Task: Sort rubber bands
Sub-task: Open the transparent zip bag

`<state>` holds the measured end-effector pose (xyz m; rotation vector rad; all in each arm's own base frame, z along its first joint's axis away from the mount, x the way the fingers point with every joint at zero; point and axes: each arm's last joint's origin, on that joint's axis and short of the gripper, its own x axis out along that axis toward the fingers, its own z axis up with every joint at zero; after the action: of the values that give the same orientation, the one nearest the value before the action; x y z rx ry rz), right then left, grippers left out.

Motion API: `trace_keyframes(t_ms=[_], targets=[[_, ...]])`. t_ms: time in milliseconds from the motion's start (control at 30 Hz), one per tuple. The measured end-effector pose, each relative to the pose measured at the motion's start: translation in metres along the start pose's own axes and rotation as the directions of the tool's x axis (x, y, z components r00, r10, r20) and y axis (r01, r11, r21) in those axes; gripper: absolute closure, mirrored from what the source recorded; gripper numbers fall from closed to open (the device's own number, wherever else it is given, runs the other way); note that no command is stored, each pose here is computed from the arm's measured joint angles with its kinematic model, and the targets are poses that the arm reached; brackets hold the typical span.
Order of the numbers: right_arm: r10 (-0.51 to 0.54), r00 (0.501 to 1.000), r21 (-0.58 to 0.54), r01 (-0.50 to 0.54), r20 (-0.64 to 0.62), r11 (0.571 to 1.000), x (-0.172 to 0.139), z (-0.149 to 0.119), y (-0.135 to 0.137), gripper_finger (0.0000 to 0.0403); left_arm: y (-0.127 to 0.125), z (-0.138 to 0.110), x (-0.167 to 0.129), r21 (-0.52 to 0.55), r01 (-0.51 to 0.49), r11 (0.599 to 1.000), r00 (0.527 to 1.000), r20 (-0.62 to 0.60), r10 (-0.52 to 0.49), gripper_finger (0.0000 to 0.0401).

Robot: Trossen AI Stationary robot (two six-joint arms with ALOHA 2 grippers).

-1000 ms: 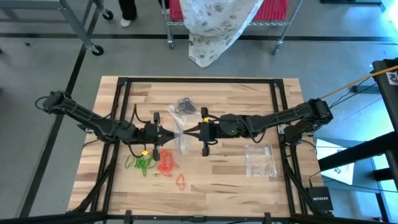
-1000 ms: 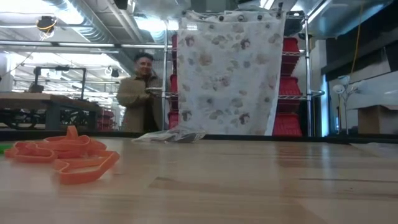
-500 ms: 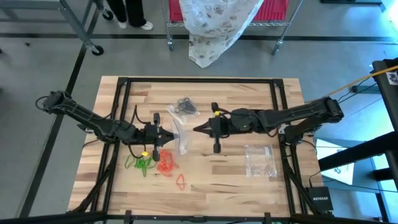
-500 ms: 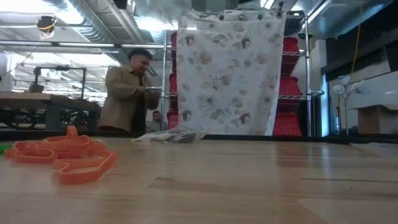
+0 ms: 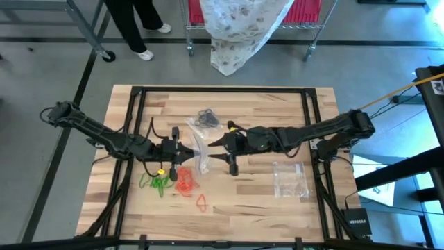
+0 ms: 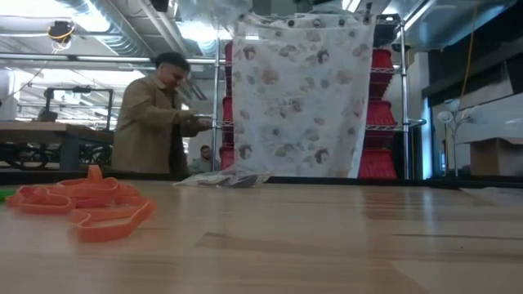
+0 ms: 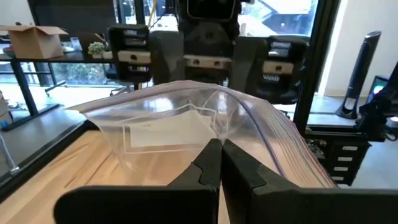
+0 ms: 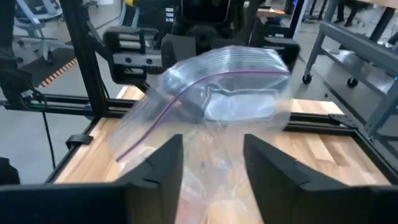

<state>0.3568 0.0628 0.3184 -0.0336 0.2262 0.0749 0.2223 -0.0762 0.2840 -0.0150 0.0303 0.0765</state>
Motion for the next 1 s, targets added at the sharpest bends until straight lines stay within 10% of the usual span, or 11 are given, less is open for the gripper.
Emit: trace_keyframes(t_ms=[333, 667, 1000], targets=[[0.021, 0.999, -0.08, -0.017, 0.041, 0.997, 0.017, -0.009, 0.003, 0.0212, 0.003, -0.003, 0.001, -0.035, -0.014, 0.999, 0.999, -0.031, 0.013, 0.0401], [0.014, 0.999, -0.086, -0.011, 0.032, 0.996, 0.017, -0.009, 0.002, 0.0386, 0.003, -0.003, 0.001, -0.038, -0.014, 0.999, 0.999, -0.033, 0.013, 0.0401], [0.029, 0.997, -0.06, -0.033, -0.07, 0.998, 0.014, -0.017, 0.002, 0.0402, -0.001, -0.009, -0.004, -0.021, -0.048, 0.999, 0.995, -0.092, 0.046, 0.0401]])
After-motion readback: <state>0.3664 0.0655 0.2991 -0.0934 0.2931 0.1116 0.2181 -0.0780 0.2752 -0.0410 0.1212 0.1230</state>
